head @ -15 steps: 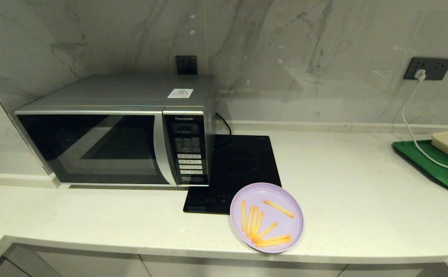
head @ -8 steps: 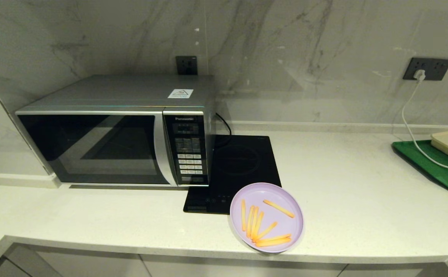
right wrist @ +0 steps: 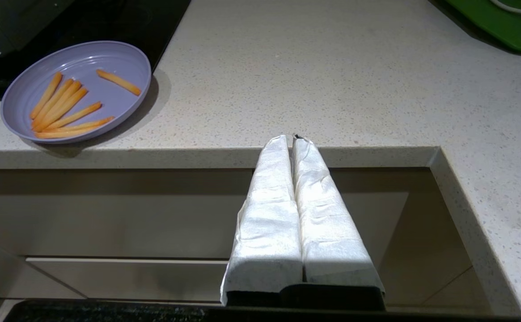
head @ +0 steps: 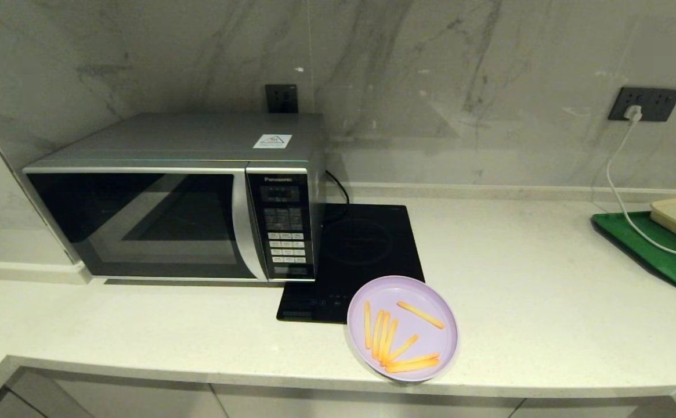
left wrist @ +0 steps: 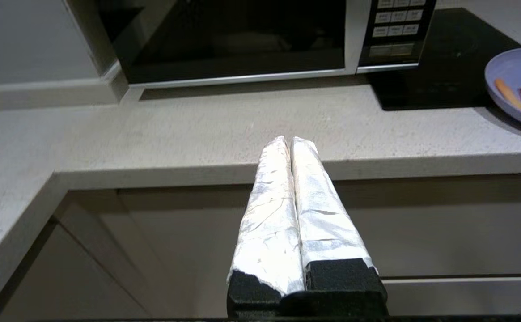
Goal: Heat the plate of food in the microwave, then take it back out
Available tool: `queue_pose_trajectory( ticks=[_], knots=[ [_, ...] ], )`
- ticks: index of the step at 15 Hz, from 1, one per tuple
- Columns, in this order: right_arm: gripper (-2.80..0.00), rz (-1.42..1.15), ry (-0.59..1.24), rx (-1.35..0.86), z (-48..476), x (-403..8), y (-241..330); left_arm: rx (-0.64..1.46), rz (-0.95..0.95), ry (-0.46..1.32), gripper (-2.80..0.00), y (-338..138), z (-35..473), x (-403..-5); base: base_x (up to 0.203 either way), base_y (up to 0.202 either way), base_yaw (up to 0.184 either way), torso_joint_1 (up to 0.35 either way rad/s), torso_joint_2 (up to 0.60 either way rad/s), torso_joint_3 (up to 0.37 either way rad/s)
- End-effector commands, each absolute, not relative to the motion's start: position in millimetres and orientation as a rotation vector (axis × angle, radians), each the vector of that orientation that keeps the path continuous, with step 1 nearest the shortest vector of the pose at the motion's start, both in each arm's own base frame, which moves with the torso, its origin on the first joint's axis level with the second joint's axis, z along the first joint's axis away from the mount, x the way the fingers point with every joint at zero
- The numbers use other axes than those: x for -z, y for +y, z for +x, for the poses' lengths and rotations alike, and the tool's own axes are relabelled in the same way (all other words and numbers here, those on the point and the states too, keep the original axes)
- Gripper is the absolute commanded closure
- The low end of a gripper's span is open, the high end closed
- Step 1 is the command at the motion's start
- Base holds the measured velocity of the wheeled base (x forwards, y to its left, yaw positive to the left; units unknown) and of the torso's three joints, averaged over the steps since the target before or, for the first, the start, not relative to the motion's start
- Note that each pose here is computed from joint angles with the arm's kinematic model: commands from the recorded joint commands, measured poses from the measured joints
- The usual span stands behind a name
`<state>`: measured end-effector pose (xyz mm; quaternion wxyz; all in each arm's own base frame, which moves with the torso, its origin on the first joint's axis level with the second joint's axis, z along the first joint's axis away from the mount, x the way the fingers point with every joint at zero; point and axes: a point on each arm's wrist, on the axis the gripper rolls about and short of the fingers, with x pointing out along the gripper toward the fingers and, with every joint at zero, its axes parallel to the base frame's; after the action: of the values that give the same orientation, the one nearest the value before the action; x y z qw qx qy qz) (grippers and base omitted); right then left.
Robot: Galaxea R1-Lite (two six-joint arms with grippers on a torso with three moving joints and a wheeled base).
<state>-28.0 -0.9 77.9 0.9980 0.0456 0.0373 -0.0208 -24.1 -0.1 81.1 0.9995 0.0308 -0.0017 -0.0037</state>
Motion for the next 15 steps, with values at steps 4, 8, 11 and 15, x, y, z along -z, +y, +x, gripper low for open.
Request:
queue_pose_trajectory(
  ticks=[4, 8, 11, 15],
  knots=[
    [0.0, 0.092, 0.076, 0.042, -28.0, -77.8, -0.9, 0.003, 0.022, 0.008, 0.0, 0.0, -23.5, -76.6, 0.0, 0.0, 0.0, 0.0, 0.0, 0.0],
    [0.0, 0.092, 0.076, 0.042, -28.0, -77.8, -0.9, -0.009, -0.008, 0.005, 0.0, 0.2, -23.5, -77.0, 0.0, 0.0, 0.0, 0.0, 0.0, 0.0],
    [0.0, 0.084, 0.077, 0.04, -28.0, -77.8, -0.9, -0.006, 0.005, 0.006, 0.0, 0.1, -23.5, -76.9, 0.0, 0.0, 0.0, 0.0, 0.0, 0.0],
    [0.0, 0.087, 0.077, 0.04, -28.0, -77.8, -0.9, -0.003, 0.018, 0.005, 0.0, 0.1, -23.5, -77.1, 0.0, 0.0, 0.0, 0.0, 0.0, 0.0]
  ],
)
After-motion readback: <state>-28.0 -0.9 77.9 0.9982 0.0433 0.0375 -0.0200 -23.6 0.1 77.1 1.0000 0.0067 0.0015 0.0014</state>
